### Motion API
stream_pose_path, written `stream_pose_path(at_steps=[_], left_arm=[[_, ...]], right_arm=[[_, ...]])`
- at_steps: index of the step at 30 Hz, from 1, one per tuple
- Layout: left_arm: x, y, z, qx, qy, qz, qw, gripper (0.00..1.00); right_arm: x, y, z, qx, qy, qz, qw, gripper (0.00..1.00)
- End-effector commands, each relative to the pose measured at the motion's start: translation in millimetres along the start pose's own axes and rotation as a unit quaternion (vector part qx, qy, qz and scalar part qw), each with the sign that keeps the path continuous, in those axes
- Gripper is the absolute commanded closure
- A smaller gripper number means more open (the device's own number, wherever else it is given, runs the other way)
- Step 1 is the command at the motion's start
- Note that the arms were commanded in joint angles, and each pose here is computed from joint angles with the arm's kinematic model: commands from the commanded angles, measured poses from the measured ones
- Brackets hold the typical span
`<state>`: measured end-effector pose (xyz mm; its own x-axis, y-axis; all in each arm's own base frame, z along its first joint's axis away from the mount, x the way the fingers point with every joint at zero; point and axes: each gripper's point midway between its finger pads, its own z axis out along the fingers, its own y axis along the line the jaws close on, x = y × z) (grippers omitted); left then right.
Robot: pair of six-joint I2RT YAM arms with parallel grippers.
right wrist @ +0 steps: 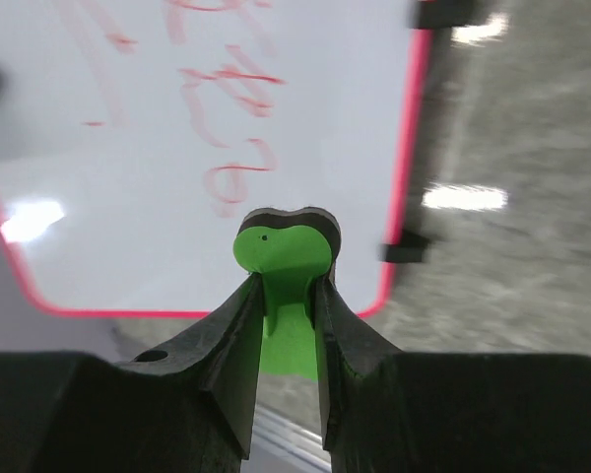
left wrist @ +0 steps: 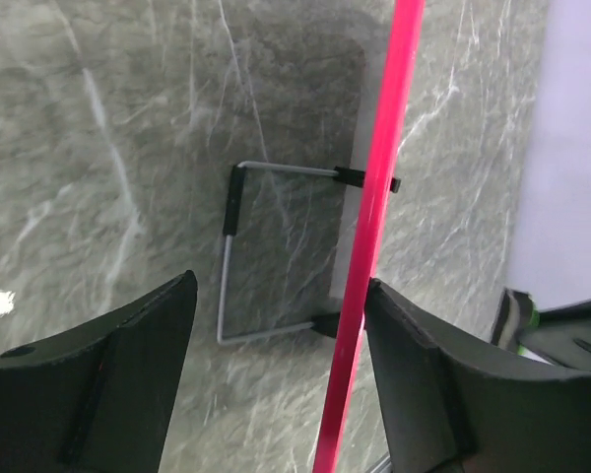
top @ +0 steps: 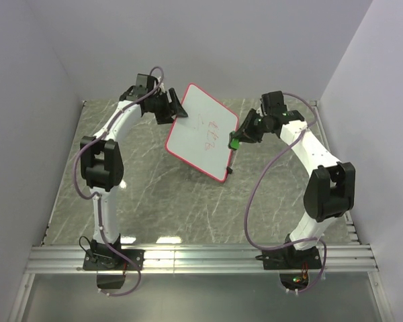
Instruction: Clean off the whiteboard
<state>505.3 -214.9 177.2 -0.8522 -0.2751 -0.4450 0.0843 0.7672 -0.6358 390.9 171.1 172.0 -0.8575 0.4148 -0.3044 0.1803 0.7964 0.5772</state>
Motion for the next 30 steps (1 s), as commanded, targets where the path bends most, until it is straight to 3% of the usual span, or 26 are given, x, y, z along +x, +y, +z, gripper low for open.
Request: stream_pose_path(at_steps=[1, 2, 8, 9, 12, 19, 23, 30], left_arm=[[-17, -34, 3, 0.074, -0.017, 0.014, 0.997, 0.26], [-12, -33, 10, 0.077, -0.007, 0.015, 0.997, 0.26], [4, -37, 17, 0.092, 0.013, 0.019, 0.996, 0.57], [10, -33, 18, 0.087, 0.018, 0.024, 0.996, 0.76], [22, -28, 16, 0.07, 0.025, 0.033, 0.997, 1.0], [36, -23, 13, 0.062, 0.043, 0.04, 0.996, 1.0], [37, -24, 10, 0.06, 0.046, 0.042, 0.996, 1.0], [38, -26, 10, 0.061, 0.049, 0.045, 0.996, 1.0]], right_arm=[[-15, 72, -23, -0.143, -0.014, -0.009, 0.99, 1.0], [-18, 78, -22, -0.152, -0.013, 0.001, 0.988, 1.0], [-34, 130, -3, -0.221, -0.009, -0.018, 0.975, 1.0], [-40, 139, 5, -0.224, -0.008, -0.023, 0.974, 1.0], [-38, 160, 25, -0.218, 0.008, -0.036, 0.975, 1.0], [-15, 180, 62, -0.199, 0.026, -0.049, 0.979, 1.0], [-13, 166, 83, -0.164, 0.024, -0.034, 0.986, 1.0], [-10, 111, 108, -0.028, 0.003, -0.027, 0.999, 1.0]])
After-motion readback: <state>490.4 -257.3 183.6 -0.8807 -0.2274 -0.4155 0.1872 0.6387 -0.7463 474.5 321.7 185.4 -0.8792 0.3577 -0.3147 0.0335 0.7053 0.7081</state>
